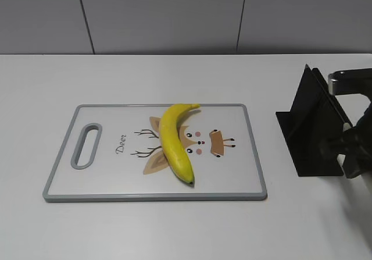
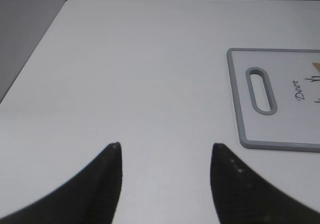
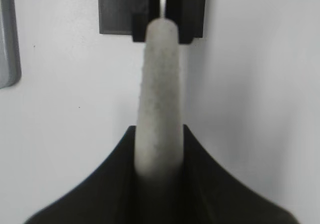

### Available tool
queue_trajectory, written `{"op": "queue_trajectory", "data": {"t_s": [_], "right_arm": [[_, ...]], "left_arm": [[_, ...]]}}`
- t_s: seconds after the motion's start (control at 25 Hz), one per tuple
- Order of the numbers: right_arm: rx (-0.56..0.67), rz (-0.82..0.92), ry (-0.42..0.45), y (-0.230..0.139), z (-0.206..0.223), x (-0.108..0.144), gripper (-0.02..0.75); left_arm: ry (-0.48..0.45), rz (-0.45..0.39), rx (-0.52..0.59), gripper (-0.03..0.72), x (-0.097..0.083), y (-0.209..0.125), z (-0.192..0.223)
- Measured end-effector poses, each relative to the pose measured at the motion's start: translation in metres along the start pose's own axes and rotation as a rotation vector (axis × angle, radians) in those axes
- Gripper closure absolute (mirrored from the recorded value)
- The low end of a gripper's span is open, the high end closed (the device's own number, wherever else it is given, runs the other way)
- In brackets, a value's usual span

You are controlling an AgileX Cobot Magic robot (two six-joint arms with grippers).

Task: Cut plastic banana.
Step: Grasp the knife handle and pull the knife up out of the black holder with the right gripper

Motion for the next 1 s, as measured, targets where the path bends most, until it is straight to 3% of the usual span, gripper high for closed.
{"op": "queue_trajectory", "data": {"t_s": [1.0], "right_arm": [[-0.204, -0.023, 0.044, 0.007, -0.075, -0.001, 0.567]], "left_arm": [[0.0, 0.0, -0.003, 0.136, 0.0, 0.001, 0.0]]}}
Point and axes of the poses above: a point on each arm's last joint axis where the gripper is mounted, z pointing out along that axis toward the gripper, x along the wrist's bending axis when the last joint is at zero, y = z × x, the point moved 9 cm from there along z, pointing out along that axis toward the gripper, and after that the axes turned 7 degrees about -z, right-handed, at the moved point
